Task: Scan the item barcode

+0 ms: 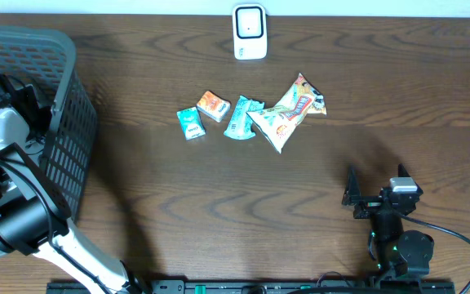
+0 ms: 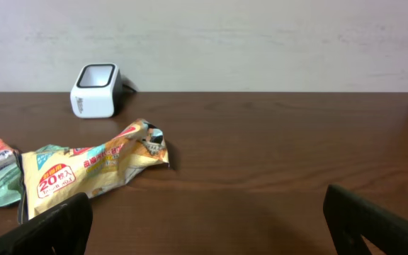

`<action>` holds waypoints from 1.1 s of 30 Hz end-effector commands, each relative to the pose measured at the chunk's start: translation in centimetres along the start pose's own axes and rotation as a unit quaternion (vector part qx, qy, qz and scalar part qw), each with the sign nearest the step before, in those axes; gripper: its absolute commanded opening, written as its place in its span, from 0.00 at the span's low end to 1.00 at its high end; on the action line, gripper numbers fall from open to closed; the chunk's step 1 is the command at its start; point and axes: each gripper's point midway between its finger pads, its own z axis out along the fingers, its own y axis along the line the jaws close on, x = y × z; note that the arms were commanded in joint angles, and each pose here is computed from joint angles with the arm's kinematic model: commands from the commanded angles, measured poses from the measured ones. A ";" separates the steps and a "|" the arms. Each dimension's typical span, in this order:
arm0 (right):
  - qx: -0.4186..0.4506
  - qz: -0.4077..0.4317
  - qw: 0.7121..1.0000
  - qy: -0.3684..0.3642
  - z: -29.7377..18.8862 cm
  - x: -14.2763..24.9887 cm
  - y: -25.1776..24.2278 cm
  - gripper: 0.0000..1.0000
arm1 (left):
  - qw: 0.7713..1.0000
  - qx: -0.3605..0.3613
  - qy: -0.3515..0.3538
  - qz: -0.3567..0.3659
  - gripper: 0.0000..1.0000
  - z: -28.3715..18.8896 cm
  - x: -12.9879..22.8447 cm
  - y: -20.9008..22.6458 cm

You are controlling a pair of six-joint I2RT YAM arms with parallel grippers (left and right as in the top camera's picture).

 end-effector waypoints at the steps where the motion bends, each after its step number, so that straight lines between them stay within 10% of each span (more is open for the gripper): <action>1: -0.001 -0.006 1.000 -0.001 0.0 0.0 0.0 0.99 | 1.000 -0.009 -0.015 -0.008 0.72 -1.9 -0.6 0.3; 17: -0.001 -0.006 1.000 -0.001 0.0 0.0 0.0 0.99 | 0.989 -0.017 -0.140 -0.042 0.72 -14.2 -4.3 0.1; 24: -0.001 -0.006 1.000 -0.001 0.0 0.0 0.0 0.99 | 0.994 -0.014 -0.101 -0.043 0.98 -12.2 -3.0 0.0; 33: -0.001 -0.006 1.000 -0.001 0.0 0.0 0.0 0.99 | 0.999 -0.011 -0.042 -0.016 0.98 -6.1 -1.5 0.2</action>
